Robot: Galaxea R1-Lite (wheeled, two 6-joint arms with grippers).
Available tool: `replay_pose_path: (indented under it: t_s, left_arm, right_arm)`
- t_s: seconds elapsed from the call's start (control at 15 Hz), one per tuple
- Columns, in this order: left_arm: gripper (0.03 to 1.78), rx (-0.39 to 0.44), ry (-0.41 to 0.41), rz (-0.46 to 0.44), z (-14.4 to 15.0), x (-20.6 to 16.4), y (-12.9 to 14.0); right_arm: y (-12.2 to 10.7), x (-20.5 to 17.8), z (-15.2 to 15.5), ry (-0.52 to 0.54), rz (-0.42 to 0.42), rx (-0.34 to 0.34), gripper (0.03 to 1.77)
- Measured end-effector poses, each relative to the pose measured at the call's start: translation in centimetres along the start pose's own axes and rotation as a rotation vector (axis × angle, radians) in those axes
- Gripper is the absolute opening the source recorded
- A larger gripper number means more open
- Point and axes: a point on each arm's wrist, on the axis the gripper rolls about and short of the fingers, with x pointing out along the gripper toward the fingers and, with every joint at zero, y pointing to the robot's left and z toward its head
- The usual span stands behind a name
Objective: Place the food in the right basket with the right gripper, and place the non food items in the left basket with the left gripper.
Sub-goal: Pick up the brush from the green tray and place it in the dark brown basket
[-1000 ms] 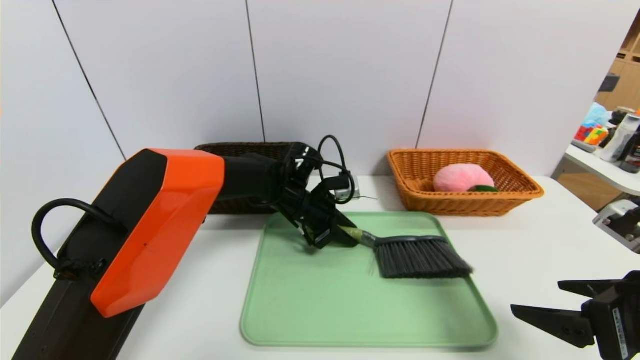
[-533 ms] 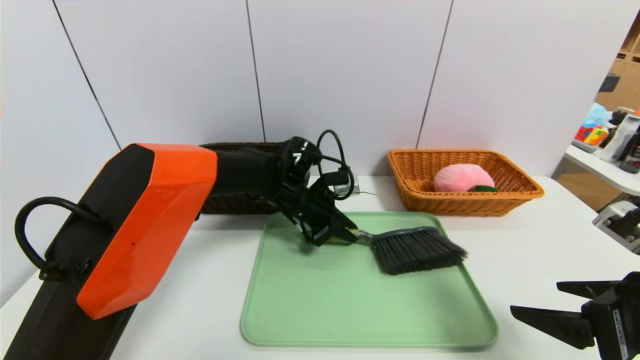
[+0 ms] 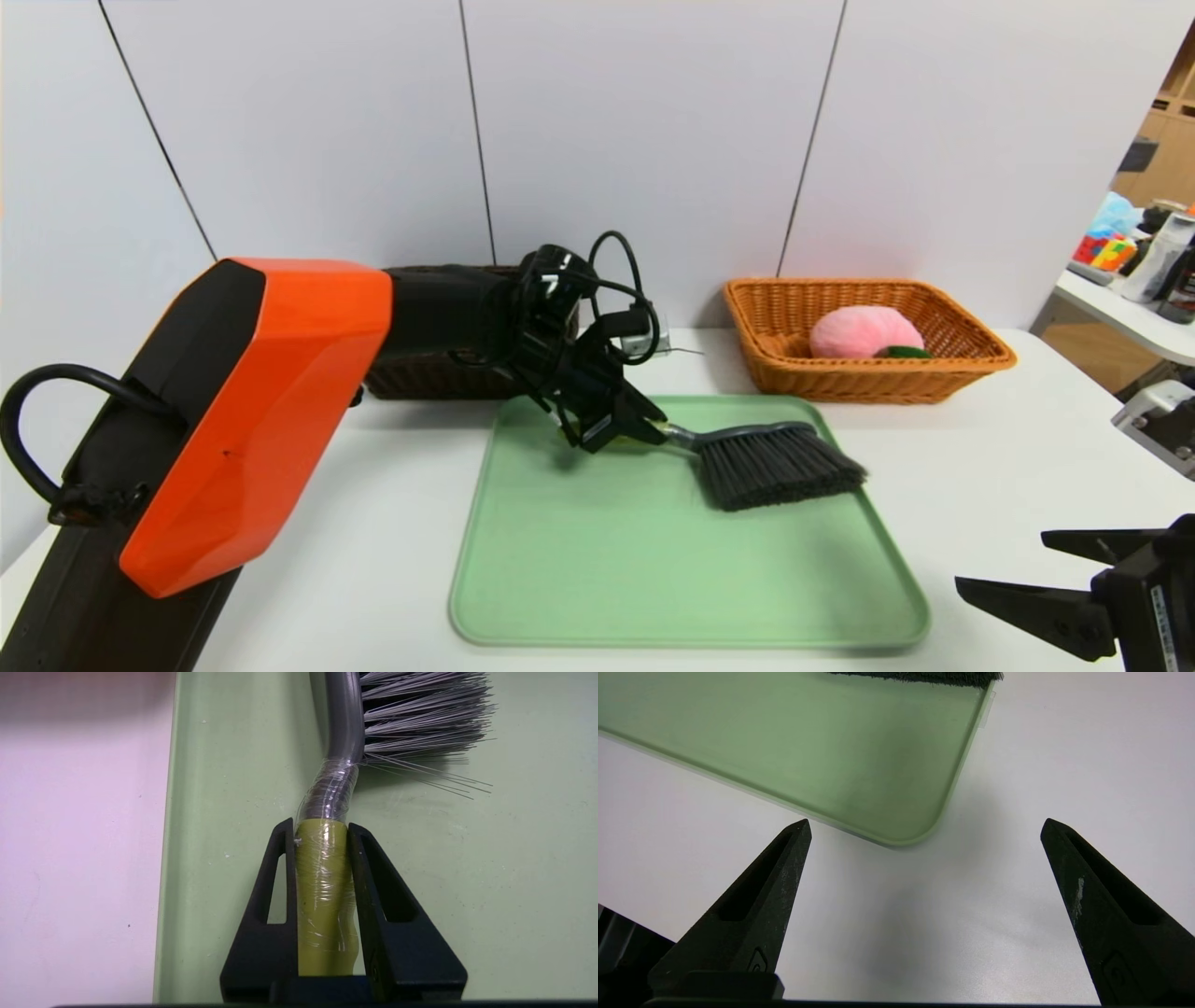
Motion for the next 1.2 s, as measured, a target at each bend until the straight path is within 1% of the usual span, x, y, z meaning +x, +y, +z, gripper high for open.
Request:
replay_pose_path:
  t_s: [0.4, 1.0, 1.07, 1.13, 1.2]
  left_arm:
    - [0.39, 0.002, -0.003, 0.003, 0.1, -0.1, 0.0]
    - [0.38, 0.023, -0.023, 0.029, 1.5, -1.7, -0.2]
    - [0.29, 0.023, -0.023, 0.03, 1.6, -1.8, -0.2]
    - [0.04, 0.019, -0.02, 0.027, 1.4, -1.8, -0.2]
    - [0.05, 0.014, -0.015, 0.022, 1.2, -1.6, -0.3]
  right_arm:
    - [0.0, 0.0, 0.0, 0.0, 0.0, 0.0, 1.7]
    - [0.0, 0.0, 0.0, -0.002, 0.004, 0.0, 1.7]
    - [0.0, 0.0, 0.0, -0.002, 0.013, 0.0, 1.7]
    - [0.0, 0.0, 0.0, -0.001, 0.018, 0.0, 1.7]
    - [0.0, 0.0, 0.0, -0.002, 0.019, 0.0, 1.7]
